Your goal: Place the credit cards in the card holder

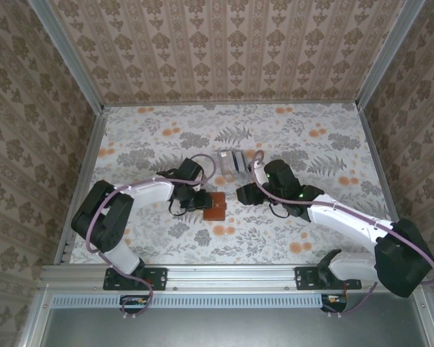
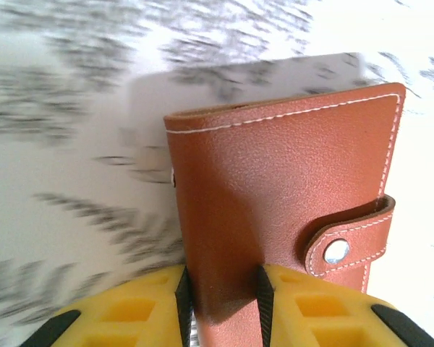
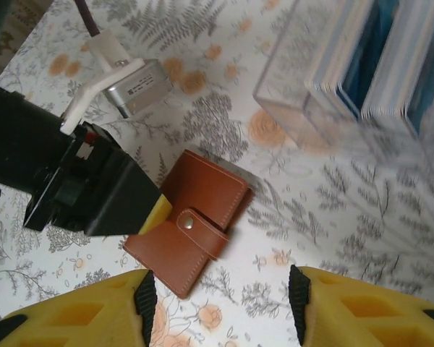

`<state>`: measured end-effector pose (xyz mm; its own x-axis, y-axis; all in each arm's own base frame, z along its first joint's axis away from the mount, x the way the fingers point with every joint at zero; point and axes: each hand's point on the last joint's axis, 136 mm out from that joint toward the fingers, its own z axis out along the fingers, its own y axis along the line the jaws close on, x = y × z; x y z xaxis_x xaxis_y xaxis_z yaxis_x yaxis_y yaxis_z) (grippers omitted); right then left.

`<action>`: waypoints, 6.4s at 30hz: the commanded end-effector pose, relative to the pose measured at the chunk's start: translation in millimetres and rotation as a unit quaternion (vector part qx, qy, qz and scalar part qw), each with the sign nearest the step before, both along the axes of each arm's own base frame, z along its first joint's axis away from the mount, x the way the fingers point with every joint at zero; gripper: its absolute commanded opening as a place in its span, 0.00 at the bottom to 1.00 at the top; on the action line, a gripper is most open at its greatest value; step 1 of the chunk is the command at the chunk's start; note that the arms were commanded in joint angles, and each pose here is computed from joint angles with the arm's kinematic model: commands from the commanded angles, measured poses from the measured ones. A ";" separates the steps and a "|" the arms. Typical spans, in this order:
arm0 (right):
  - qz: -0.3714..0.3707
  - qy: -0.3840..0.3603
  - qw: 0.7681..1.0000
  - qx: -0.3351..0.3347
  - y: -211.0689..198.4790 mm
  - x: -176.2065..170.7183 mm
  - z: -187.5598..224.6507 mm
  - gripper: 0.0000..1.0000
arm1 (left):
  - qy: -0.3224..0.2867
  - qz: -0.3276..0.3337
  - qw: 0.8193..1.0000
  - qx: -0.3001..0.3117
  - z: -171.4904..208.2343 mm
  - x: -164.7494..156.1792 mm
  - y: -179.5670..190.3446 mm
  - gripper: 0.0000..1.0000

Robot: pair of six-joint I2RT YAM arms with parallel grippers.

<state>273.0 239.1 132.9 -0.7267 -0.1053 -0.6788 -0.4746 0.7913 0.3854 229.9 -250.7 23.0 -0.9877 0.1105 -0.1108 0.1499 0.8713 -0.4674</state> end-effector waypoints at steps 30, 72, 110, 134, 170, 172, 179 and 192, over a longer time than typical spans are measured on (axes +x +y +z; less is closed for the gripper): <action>-0.153 0.231 0.960 0.036 24.6 -16.3 -91.1 0.39 | -0.001 -0.007 0.994 -0.107 42.2 -26.8 -15.8 0.00; -0.171 0.177 0.969 -0.027 15.3 -20.7 -86.6 0.00 | 0.007 0.014 0.989 -0.145 37.5 -31.7 -18.8 0.28; -0.134 0.198 0.966 0.095 2.2 -17.6 -76.4 0.00 | 0.029 0.016 0.987 -0.155 10.9 -24.5 -36.9 0.47; -0.082 0.188 0.965 0.163 24.1 -19.5 -14.6 0.00 | 0.009 -0.016 0.979 -0.201 35.0 -11.9 -41.7 0.81; -0.090 0.166 0.974 0.122 11.6 -20.0 2.8 0.00 | 0.008 0.003 0.990 -0.142 27.2 2.4 -34.5 0.38; -0.099 0.160 0.976 0.109 4.8 -20.7 -0.4 0.00 | -0.005 0.011 0.989 -0.144 30.3 2.9 -26.7 0.35; -0.133 0.157 0.977 0.065 -17.3 -20.6 -14.5 0.00 | -0.009 0.015 0.989 -0.147 31.6 3.0 -16.4 0.18; -0.165 0.162 0.973 -0.009 -53.0 -17.5 -36.6 0.30 | 0.002 0.022 0.986 -0.166 22.5 0.5 -19.5 0.00</action>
<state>255.4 195.0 96.5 -0.8958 0.1848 -0.4042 -0.0500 0.8618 0.5047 234.9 -269.4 50.5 -0.9890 0.0295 -0.1448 0.1257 0.6831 -0.7194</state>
